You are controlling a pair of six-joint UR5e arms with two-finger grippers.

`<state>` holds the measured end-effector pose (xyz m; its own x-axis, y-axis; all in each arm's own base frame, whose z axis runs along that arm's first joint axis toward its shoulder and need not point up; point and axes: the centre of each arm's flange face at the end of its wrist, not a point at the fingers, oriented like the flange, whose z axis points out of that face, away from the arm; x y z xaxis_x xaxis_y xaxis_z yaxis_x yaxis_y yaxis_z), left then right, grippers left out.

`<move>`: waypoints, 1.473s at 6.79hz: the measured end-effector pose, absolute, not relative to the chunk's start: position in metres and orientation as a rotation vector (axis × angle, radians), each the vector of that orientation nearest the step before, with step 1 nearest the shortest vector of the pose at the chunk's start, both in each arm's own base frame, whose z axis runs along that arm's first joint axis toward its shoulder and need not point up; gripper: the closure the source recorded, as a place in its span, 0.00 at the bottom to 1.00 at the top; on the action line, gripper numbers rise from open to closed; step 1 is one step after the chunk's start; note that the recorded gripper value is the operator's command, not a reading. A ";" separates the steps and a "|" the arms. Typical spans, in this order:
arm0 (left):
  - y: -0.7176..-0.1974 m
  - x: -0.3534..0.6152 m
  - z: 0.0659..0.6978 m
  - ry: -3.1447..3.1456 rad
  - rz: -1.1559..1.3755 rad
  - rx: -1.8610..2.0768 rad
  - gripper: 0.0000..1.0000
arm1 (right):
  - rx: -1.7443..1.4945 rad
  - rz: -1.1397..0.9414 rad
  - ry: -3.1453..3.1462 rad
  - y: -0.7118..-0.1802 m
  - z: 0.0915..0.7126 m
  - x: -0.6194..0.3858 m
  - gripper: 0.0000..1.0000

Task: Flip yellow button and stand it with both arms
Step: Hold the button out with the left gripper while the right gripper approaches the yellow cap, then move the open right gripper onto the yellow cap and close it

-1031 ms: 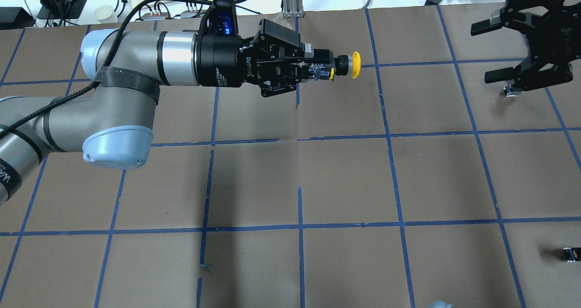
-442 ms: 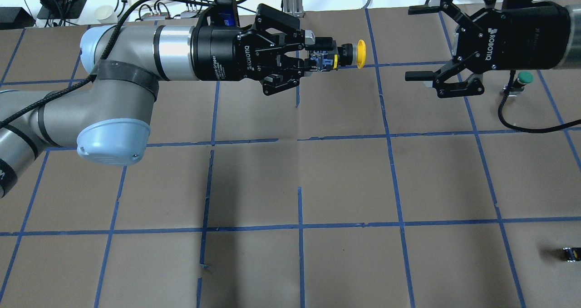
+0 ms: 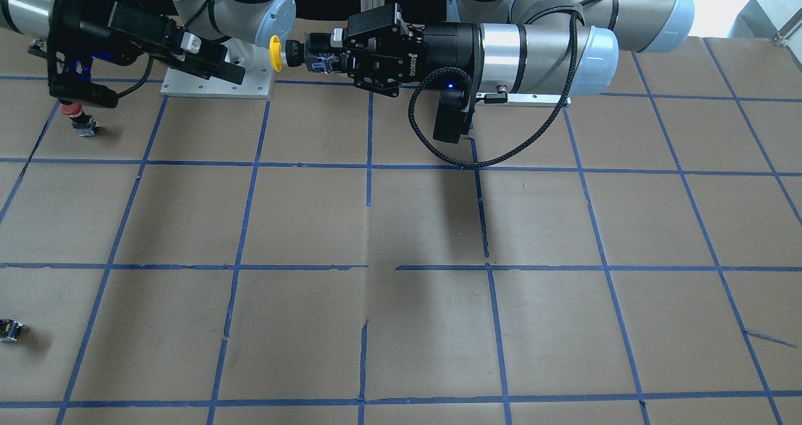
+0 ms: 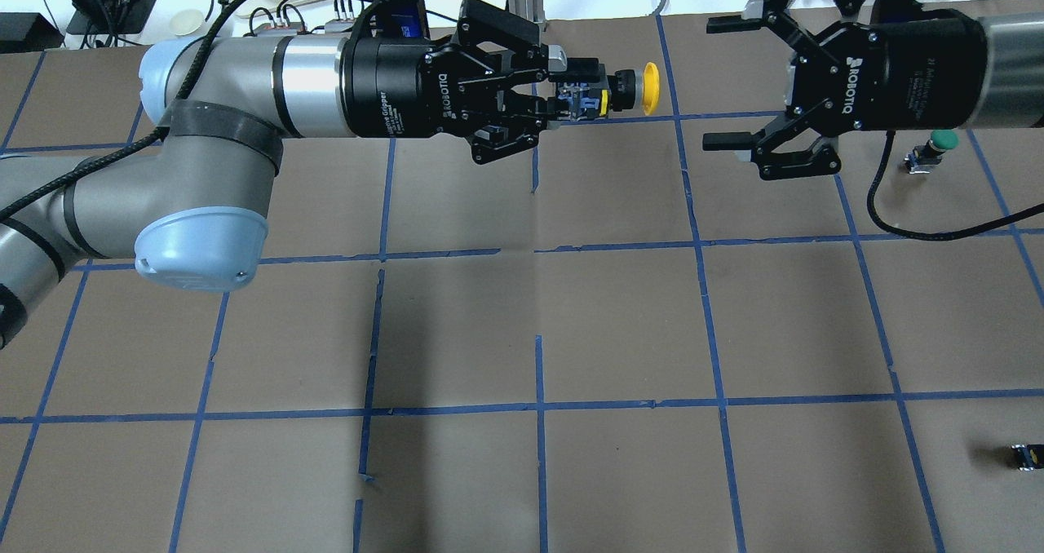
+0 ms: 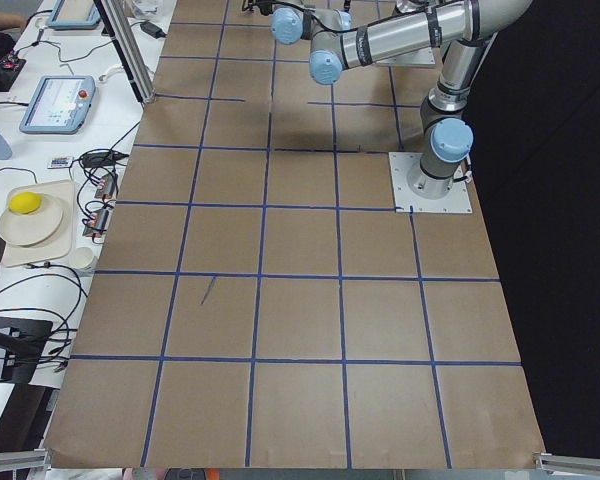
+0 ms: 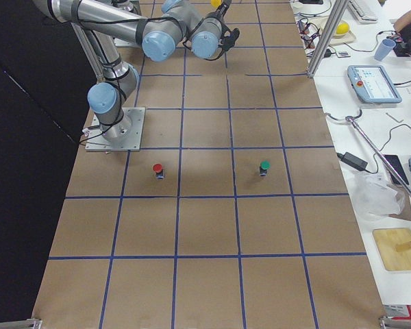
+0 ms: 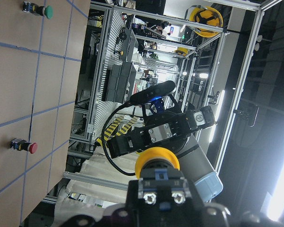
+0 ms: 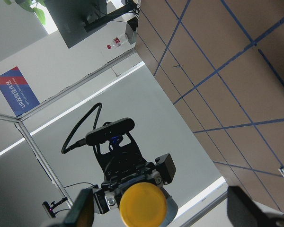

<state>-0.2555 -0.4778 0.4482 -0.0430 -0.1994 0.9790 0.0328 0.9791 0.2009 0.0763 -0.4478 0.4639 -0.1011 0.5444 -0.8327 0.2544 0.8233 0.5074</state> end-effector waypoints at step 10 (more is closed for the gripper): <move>-0.479 -0.256 0.448 -1.612 -0.175 0.119 0.98 | 0.511 0.250 1.705 -0.443 0.477 0.116 0.04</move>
